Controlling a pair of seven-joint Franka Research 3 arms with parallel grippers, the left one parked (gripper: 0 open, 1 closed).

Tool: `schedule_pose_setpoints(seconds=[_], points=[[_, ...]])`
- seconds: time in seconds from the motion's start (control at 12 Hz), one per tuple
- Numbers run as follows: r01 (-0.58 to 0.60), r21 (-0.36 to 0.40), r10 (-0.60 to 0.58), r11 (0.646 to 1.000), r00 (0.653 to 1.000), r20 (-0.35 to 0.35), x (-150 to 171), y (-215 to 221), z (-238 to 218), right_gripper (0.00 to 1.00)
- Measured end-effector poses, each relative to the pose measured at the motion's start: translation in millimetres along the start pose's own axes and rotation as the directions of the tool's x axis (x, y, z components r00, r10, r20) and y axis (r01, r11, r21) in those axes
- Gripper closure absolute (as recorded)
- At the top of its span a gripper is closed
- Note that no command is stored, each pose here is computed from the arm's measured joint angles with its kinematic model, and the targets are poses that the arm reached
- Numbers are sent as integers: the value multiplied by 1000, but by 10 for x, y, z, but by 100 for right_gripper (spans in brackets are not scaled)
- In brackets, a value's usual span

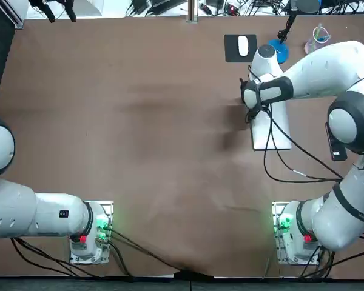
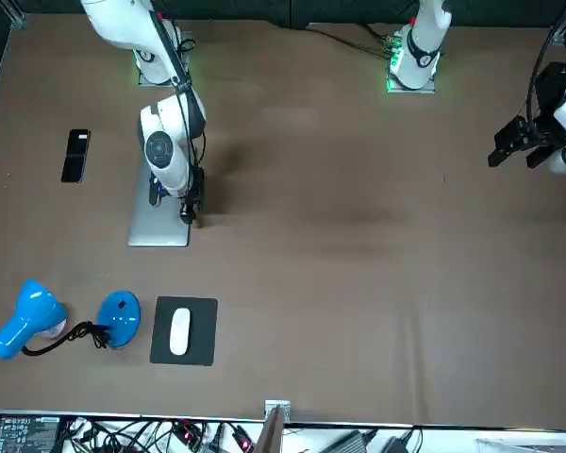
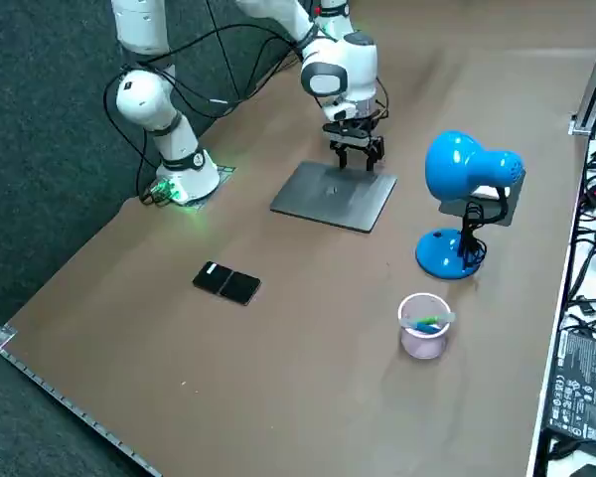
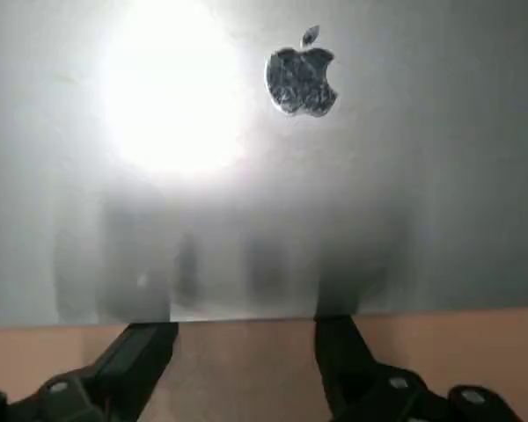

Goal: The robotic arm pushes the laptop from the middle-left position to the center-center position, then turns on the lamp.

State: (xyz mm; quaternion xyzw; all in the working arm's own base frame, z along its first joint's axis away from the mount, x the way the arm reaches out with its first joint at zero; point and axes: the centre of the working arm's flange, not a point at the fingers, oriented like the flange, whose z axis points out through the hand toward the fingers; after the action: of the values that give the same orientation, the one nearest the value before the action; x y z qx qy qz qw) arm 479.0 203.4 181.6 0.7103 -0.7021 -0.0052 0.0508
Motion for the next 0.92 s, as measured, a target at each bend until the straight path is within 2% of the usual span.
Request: schedule_pose_setpoints(seconds=[0.33,0.75,0.92], points=[[27,-28,-27,999,1000,-1,264,67,-13,0],[41,-7,-41,999,999,6,259,23,-135,0],[89,14,-89,996,996,12,209,-114,-297,0]])
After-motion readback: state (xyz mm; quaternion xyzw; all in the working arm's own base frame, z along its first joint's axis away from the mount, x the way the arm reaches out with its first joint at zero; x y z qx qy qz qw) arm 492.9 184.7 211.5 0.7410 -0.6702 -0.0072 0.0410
